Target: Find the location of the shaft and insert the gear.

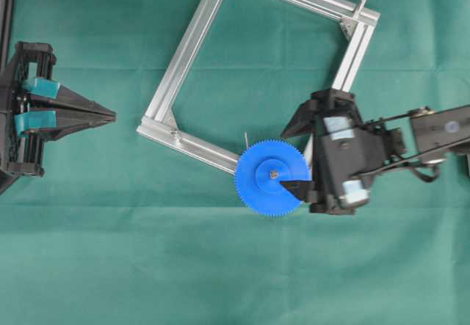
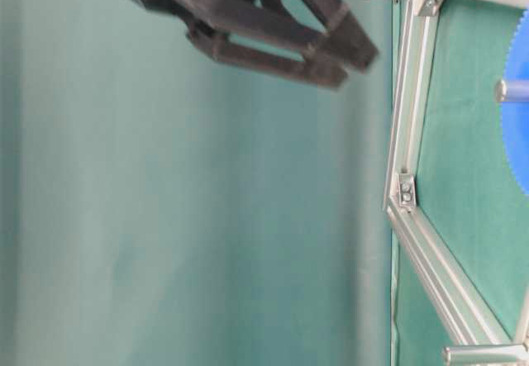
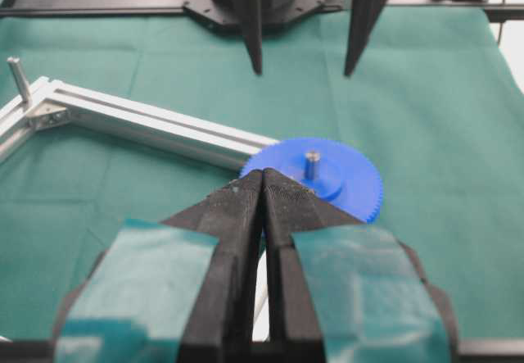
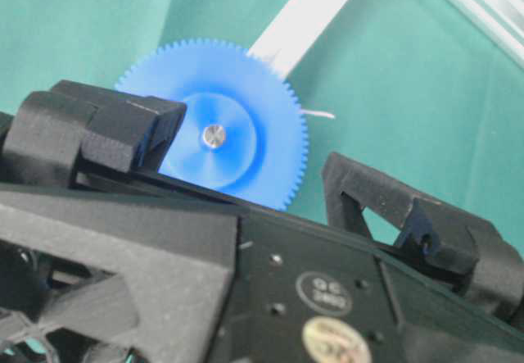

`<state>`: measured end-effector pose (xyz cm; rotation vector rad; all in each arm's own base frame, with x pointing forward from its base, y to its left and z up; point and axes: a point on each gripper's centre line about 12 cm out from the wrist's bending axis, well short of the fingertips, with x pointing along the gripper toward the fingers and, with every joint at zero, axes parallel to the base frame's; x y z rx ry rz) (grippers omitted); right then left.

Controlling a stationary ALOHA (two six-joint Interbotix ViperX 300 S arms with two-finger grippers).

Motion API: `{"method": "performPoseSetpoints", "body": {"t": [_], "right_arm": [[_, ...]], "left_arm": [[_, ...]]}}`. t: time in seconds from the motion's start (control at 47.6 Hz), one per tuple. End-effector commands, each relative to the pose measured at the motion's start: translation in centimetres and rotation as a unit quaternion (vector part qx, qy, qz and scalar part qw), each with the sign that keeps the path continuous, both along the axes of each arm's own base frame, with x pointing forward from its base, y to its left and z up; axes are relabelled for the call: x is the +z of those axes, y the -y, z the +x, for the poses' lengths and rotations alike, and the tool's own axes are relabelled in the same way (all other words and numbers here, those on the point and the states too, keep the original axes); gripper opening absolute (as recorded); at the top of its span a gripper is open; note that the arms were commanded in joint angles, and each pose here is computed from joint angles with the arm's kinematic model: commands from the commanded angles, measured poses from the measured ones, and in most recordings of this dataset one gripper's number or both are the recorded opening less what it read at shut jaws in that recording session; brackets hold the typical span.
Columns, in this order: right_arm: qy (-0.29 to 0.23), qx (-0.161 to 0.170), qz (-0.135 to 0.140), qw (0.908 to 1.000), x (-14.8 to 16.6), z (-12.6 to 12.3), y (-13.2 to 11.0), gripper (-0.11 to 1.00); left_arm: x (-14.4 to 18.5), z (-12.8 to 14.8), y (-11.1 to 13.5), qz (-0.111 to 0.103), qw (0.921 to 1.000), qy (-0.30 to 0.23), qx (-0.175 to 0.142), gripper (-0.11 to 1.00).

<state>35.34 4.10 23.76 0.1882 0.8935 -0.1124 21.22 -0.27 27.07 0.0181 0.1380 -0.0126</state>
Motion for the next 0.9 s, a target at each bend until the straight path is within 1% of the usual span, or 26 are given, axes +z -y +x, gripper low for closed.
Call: {"method": "performPoseSetpoints", "body": {"t": [0.0, 0.252, 0.441, 0.546, 0.882], "right_arm": [[0.029, 0.002, 0.003, 0.9996, 2.0, -0.9, 0.1, 0.87], [0.065, 0.004, 0.009, 0.9978, 3.5, -3.9, 0.5, 0.87], [0.089, 0.006, 0.014, 0.9959, 4.2, -5.6, 0.7, 0.87], [0.096, 0.006, 0.015, 0.9953, 4.4, -6.3, 0.8, 0.87], [0.103, 0.01, 0.001, 0.9946, 4.4, -7.6, 1.2, 0.87]], "left_arm": [[1.0, 0.3, 0.0, -0.001, 0.9999, 0.012, -0.001, 0.01], [1.0, 0.3, 0.0, -0.001, 0.9999, 0.012, 0.0, 0.01], [1.1, 0.3, 0.0, -0.001, 0.9999, 0.013, -0.001, 0.01], [1.0, 0.3, 0.0, -0.001, 0.9999, 0.011, -0.001, 0.01], [0.8, 0.3, 0.0, -0.001, 1.0, 0.005, -0.001, 0.01]]}}
